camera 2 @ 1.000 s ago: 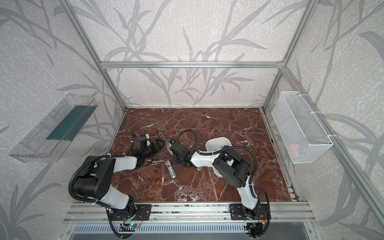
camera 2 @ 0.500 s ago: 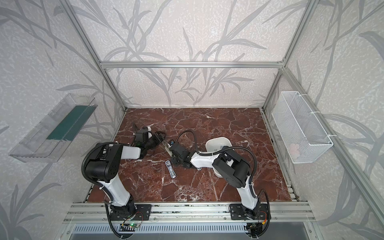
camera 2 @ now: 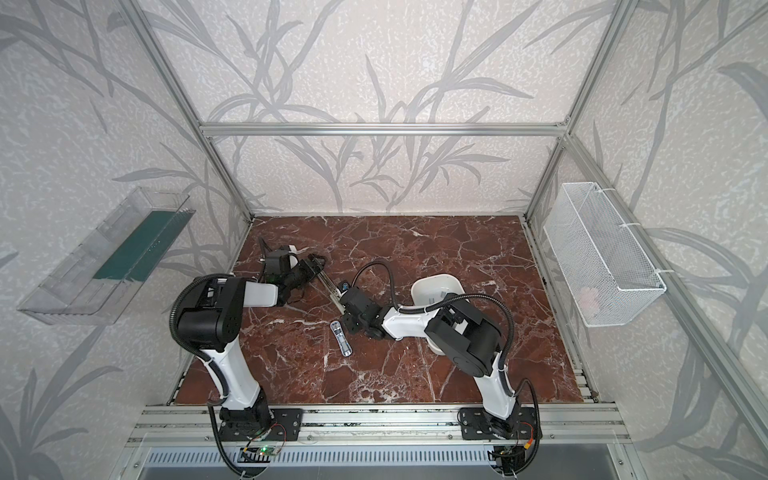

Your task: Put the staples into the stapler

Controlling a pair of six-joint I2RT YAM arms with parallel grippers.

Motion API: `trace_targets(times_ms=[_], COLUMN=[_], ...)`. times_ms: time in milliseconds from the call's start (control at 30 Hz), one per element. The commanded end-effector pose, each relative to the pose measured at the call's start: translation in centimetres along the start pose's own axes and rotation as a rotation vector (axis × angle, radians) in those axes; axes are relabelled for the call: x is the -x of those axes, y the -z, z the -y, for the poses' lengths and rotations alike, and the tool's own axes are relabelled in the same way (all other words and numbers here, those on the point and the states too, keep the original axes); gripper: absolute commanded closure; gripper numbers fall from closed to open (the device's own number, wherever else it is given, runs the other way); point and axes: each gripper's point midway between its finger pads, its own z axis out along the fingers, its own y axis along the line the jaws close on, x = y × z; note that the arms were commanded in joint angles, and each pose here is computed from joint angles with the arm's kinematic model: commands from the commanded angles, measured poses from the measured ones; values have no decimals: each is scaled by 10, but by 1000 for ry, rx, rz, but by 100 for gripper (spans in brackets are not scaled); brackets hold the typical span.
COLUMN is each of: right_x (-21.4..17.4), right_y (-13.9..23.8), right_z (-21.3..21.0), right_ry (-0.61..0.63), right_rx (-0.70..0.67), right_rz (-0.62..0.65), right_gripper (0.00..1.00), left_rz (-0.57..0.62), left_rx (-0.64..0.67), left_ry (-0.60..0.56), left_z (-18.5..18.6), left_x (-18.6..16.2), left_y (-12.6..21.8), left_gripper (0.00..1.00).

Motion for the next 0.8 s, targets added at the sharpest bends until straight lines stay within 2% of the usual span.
trace_targets(times_ms=[0,333,500,767], right_x=[-2,-3,-2,0], right_y=[10,6,4,5], right_z=[-18,-22,-24,-25], right_ry=[39,42,36,31], right_rx=[64,87,93,103], right_rz=[-1,1,7,15], right_gripper=[92,93,93,93], left_rz=[-27,-50,-35,-18], left_rx=[-42,-156,-254,-329], left_ry=[-23,-16,-31,-76], left_z=[10,31,51,66], left_x=[0,1,0,-4], left_y=[-4,-8,6,18], left_gripper=[13,13,14,14])
